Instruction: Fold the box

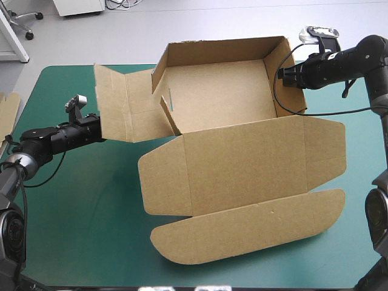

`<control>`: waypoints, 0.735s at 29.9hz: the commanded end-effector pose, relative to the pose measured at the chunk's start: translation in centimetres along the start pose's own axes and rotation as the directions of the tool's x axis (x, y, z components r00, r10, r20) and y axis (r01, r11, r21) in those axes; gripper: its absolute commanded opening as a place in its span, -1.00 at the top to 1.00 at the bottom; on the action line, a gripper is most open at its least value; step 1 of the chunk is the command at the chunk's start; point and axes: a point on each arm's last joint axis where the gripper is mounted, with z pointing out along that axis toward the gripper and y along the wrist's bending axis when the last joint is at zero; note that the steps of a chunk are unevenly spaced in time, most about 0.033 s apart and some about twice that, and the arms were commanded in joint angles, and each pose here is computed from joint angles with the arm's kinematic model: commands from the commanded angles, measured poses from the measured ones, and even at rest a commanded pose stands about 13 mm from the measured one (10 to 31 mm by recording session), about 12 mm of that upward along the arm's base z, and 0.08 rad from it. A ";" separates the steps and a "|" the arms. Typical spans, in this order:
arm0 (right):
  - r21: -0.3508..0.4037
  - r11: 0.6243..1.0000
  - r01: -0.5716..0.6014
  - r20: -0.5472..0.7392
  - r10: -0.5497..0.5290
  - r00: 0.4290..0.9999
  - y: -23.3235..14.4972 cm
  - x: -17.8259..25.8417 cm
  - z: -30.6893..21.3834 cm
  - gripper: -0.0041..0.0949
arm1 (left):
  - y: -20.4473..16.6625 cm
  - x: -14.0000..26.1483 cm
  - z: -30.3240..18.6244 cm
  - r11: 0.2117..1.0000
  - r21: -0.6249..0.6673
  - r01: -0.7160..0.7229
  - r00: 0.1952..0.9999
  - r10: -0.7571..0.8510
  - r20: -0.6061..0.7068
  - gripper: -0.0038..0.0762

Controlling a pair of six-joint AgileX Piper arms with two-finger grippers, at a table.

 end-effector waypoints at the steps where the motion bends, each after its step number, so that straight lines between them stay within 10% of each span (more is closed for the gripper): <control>1: -0.036 0.999 0.009 0.138 -0.004 0.990 1.6 -1.0 -2.4 0.97 | -3.6 -1.7 -1.1 0.968 0.250 0.001 0.992 -0.034 0.125 0.73; 13: -0.030 1.000 0.004 0.129 0.000 0.992 1.2 -1.0 -1.7 0.97 | -9.2 -1.6 0.1 0.875 0.481 -0.059 0.995 0.015 0.096 0.13; 22: -0.011 1.000 0.009 0.127 -0.008 0.992 1.1 -0.9 -1.7 0.97 | -12.3 -3.4 -1.1 0.808 0.581 -0.101 0.994 0.058 0.092 0.08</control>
